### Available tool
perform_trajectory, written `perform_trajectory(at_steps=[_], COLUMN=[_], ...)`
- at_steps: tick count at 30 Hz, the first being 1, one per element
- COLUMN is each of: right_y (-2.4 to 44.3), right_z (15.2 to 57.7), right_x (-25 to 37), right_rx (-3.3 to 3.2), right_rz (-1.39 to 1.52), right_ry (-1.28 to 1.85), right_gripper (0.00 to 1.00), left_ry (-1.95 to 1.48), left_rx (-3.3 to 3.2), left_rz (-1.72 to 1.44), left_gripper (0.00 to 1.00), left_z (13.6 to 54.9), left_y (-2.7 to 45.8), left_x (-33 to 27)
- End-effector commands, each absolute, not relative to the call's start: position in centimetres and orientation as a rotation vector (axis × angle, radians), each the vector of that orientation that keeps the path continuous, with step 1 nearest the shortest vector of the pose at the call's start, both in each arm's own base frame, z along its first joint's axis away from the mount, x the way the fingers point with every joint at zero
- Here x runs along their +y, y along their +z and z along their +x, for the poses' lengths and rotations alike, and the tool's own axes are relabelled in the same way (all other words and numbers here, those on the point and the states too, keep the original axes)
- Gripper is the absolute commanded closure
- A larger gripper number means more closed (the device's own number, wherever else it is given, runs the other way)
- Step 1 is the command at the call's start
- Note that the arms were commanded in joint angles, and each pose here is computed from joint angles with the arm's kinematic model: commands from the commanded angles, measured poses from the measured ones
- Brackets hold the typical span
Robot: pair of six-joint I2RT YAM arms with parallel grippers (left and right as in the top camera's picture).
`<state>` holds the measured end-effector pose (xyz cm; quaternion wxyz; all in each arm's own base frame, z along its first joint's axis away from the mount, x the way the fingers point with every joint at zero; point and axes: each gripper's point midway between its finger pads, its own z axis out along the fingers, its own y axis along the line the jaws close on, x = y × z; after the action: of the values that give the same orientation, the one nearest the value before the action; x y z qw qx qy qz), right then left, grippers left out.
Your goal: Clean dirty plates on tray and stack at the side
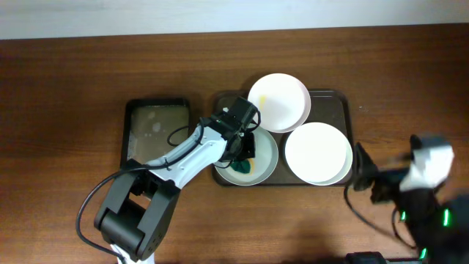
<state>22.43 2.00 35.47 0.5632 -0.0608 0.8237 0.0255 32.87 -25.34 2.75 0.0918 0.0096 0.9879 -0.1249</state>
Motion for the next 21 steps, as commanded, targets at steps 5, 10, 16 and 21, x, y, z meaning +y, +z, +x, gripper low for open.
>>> perform_trajectory(at_steps=[5, 10, 16, 21], right_y=[28.4, 22.3, 14.7, 9.9], right_z=[27.6, 32.1, 34.5, 36.1], right_x=[8.4, 9.0, 12.1, 14.7], right_rx=[2.411, 2.628, 2.815, 2.872], right_rz=[-0.372, -0.158, -0.225, -0.289], right_ry=[0.542, 0.651, 0.704, 0.717], right_gripper=[0.03, 0.57, 0.52, 0.53], left_ry=[-0.389, -0.393, -0.397, -0.394], left_rx=[2.929, 2.932, 2.934, 2.938], left_rz=[0.014, 0.014, 0.015, 0.015], left_gripper=[1.00, 1.00, 1.00, 1.00], left_z=[33.0, 32.9, 32.9, 32.8], left_y=[3.1, 3.1, 3.1, 3.1], left_x=[-25.4, -25.4, -25.4, -25.4])
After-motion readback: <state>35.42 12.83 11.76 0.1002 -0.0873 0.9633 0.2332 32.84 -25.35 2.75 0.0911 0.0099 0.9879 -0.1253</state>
